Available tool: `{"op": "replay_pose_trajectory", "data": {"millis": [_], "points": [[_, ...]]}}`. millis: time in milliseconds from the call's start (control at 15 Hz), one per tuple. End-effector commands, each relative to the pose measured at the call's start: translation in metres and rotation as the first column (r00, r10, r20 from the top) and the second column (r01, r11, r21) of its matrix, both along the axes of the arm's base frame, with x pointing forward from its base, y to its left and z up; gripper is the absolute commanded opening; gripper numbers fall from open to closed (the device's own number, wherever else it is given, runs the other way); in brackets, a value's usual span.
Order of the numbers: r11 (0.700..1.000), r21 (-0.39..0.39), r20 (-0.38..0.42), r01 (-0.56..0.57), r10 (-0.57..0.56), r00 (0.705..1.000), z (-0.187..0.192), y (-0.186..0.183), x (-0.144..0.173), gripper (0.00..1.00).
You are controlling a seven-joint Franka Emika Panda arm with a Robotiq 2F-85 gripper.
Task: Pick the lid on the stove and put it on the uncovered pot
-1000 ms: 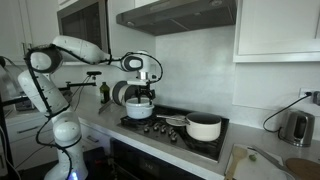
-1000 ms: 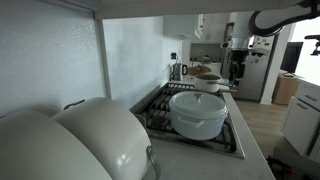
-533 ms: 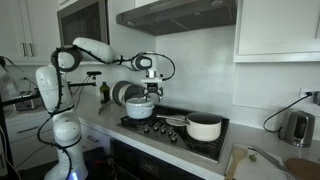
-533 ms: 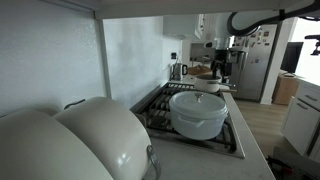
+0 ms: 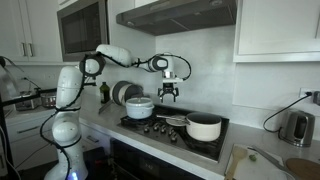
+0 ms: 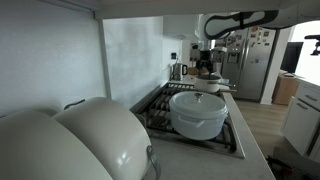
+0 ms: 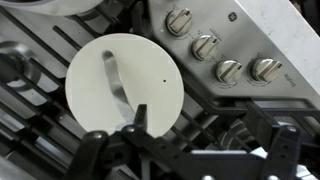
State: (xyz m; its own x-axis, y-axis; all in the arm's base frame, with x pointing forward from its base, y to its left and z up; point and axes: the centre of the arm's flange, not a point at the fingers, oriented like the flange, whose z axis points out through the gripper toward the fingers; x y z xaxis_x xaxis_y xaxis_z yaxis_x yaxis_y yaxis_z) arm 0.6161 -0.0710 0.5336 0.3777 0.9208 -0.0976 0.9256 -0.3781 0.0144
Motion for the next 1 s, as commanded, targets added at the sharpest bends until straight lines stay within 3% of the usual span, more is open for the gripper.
{"op": "replay_pose_trajectory", "data": {"millis": [0, 467, 933], "points": [[1.000, -0.003, 0.001, -0.015, 0.015, 1.000, -0.002, -0.006, 0.011, 1.00], [0.997, -0.003, -0.022, -0.072, 0.072, 0.997, -0.021, -0.018, 0.029, 1.00], [0.971, 0.085, -0.103, -0.224, 0.232, 0.967, -0.043, -0.050, 0.056, 1.00]]}}
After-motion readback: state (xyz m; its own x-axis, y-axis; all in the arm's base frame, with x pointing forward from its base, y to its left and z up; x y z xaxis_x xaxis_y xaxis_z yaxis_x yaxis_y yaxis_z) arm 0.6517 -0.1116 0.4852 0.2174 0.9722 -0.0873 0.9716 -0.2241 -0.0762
